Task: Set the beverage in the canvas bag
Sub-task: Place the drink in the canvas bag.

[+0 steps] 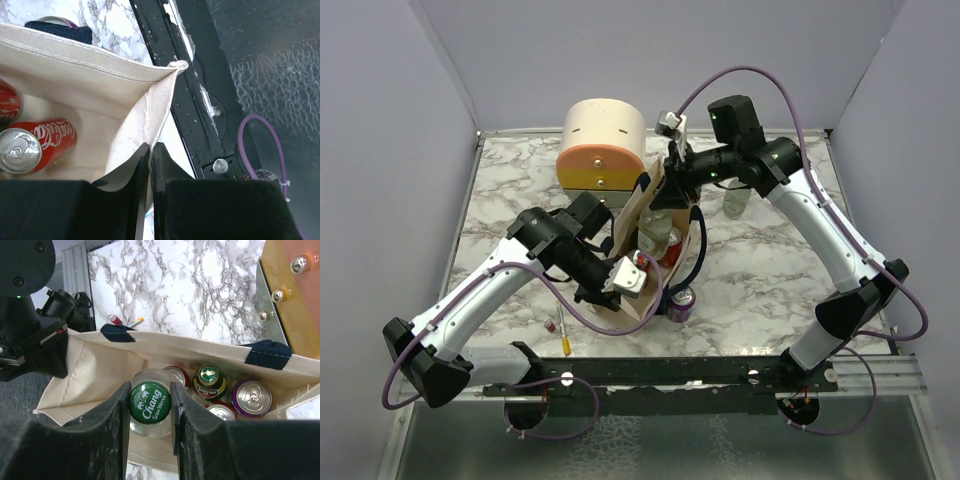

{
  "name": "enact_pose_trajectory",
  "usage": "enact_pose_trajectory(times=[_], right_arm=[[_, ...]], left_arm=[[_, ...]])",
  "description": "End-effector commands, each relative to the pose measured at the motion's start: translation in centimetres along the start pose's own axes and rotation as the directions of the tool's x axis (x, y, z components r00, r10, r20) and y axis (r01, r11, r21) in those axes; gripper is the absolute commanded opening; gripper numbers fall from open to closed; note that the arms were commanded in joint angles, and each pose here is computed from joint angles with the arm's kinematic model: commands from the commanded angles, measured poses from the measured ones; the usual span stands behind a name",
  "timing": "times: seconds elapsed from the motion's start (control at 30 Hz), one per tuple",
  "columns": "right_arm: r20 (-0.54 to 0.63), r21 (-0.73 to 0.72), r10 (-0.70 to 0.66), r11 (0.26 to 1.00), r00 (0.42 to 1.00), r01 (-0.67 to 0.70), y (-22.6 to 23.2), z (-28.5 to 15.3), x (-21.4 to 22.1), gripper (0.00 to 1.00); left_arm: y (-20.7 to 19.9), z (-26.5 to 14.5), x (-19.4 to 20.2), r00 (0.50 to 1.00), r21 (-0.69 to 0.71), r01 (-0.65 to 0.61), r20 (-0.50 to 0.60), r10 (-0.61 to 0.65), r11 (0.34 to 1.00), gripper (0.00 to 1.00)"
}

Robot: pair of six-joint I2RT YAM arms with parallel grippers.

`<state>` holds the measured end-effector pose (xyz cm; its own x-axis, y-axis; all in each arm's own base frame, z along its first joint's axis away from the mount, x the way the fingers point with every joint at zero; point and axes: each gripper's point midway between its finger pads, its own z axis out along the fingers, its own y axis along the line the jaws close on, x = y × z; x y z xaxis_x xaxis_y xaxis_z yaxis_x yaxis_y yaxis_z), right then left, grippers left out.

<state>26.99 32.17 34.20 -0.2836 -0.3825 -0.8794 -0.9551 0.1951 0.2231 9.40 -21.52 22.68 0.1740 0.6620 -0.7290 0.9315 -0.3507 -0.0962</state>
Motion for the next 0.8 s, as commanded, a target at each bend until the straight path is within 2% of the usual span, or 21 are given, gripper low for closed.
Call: enact_pose_trajectory(times=[0.0, 0.3, 0.63, 0.77], right_arm=[[0.082, -0.052, -0.117, 0.991, 0.990, 0.121, 1.7, -0.2, -2.1, 0.01], [0.040, -0.081, -0.157, 0.984, 0.987, 0.159, 1.8, 0.7, 0.6, 0.01], [0.014, 0.016, -0.269, 0.963, 0.963, 0.269, 1.5, -0.5, 2.0, 0.01], [-0.008, 0.012, -0.288, 0.958, 0.958, 0.288, 2.1, -1.3, 2.7, 0.01]], left_arm=[[-1.4, 0.7, 0.6, 1.000, 0.055, -0.028, -0.003, 0.028, 0.998, 0.09], [-1.2, 1.4, 0.5, 0.999, 0.063, -0.040, 0.029, 0.039, 0.997, 0.07], [-0.9, 2.2, 0.6, 0.997, 0.085, -0.076, 0.035, 0.073, 0.994, 0.07], [-0.9, 2.4, 0.8, 0.994, 0.118, -0.112, 0.018, 0.111, 0.987, 0.07]])
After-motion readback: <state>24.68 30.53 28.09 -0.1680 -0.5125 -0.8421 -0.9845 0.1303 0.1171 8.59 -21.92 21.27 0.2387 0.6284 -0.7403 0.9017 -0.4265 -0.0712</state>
